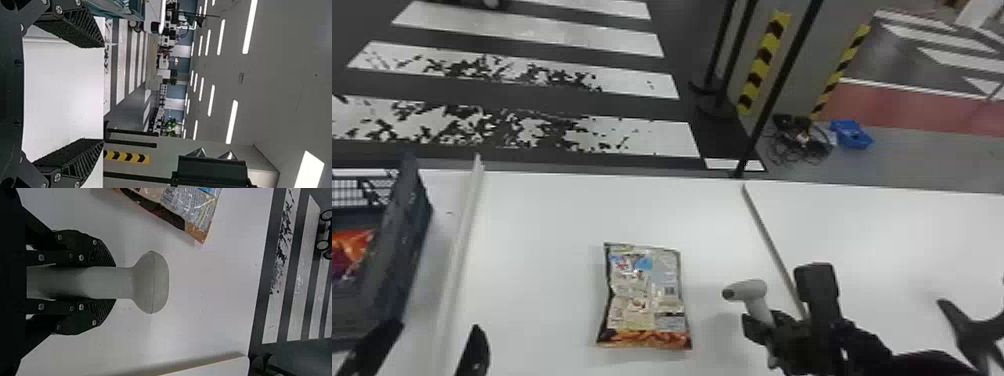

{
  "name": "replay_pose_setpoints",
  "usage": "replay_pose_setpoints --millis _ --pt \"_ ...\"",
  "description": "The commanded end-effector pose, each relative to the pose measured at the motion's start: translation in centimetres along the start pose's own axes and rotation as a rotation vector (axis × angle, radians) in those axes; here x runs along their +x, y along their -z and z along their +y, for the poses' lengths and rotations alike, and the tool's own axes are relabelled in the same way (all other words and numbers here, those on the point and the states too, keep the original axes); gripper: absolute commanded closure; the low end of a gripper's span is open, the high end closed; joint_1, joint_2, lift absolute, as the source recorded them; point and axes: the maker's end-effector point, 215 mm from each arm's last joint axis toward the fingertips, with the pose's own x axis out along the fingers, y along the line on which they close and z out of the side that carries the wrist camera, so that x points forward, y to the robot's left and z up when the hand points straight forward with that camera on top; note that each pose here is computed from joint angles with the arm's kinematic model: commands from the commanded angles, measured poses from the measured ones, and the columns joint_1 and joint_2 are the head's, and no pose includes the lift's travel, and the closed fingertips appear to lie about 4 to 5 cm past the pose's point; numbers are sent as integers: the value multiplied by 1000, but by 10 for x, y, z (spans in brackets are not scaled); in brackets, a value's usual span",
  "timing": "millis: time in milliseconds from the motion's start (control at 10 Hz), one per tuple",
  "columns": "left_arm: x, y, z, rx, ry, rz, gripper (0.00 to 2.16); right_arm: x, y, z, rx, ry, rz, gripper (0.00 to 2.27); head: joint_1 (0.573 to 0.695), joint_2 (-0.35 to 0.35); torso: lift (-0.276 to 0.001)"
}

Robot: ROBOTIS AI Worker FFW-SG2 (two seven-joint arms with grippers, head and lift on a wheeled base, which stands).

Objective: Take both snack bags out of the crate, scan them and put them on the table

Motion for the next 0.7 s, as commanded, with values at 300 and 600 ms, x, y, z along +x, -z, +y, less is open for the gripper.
replay_pose_setpoints --millis 300,600 --pt "0 3 0 -1 -1 6 144 -18 3 60 66 -94 59 2192 695 -177 -94" --pt "0 5 -5 -7 5 8 147 -24 -11 80 65 -120 36 2219 695 -143 -94"
